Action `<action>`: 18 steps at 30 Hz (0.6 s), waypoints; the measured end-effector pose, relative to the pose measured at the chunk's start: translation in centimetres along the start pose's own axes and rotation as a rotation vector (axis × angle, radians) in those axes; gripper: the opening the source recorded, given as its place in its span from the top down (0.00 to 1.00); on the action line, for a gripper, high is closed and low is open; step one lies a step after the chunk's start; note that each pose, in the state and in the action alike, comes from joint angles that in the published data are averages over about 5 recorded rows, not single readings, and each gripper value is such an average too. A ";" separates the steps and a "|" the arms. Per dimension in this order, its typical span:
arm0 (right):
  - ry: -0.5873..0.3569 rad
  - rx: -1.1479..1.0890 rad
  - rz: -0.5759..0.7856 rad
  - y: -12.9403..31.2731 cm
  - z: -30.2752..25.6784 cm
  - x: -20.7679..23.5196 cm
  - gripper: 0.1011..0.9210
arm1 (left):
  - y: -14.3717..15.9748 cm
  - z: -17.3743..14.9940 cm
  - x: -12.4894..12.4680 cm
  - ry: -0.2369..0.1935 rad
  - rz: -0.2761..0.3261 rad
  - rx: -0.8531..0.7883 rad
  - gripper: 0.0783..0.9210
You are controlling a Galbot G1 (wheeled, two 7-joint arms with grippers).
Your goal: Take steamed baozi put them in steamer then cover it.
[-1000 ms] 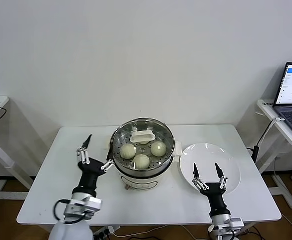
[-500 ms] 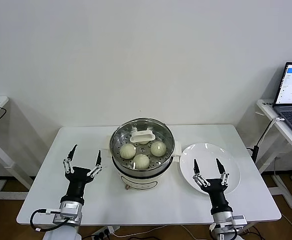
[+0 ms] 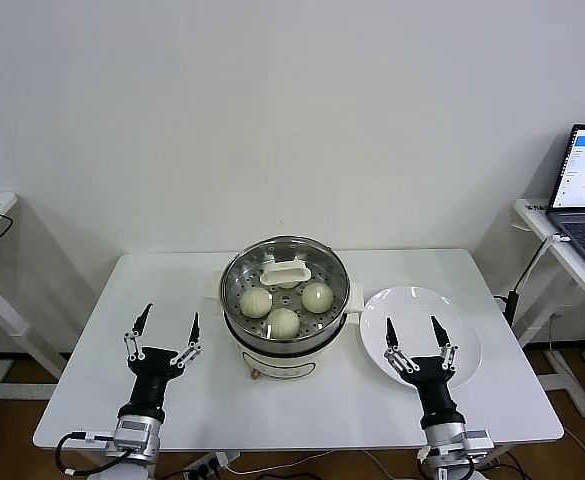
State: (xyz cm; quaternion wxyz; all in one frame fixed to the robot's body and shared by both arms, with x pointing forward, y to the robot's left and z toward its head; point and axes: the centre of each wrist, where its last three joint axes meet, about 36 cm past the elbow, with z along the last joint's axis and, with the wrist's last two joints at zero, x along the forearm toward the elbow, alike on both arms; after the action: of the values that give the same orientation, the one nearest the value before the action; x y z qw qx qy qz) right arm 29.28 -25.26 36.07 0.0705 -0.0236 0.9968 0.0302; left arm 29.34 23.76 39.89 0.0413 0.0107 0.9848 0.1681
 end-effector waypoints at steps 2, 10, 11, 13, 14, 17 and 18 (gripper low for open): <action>0.003 0.004 0.001 -0.1 -0.1 0.1 0.12 | 0.0 0.1 0.1 0.000 0.002 0.003 0.12; 0.009 0.014 0.003 -0.2 -0.4 0.2 0.12 | 0.0 0.4 0.4 -0.003 0.006 0.011 0.12; 0.010 0.015 0.003 -0.2 -0.4 0.2 0.12 | 0.0 0.4 0.4 -0.003 0.006 0.012 0.12; 0.012 0.016 0.002 -0.2 -0.5 0.2 0.12 | 0.0 0.5 0.4 -0.004 0.006 0.014 0.12; 0.012 0.017 0.002 -0.2 -0.6 0.2 0.12 | 0.0 0.5 0.4 -0.004 0.006 0.014 0.12; 0.012 0.019 0.002 -0.2 -0.7 0.1 0.12 | 0.0 0.6 0.5 -0.003 0.007 0.016 0.12; 0.012 0.019 0.003 -0.2 -0.8 0.1 0.12 | -0.1 0.6 0.5 -0.003 0.007 0.017 0.12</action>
State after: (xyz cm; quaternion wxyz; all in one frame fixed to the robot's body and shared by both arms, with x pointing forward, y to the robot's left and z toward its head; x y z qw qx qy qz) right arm 29.07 -25.49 36.84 0.0646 -0.0218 0.9975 0.0205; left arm 28.92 23.93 39.28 0.0419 0.0148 0.9861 0.1601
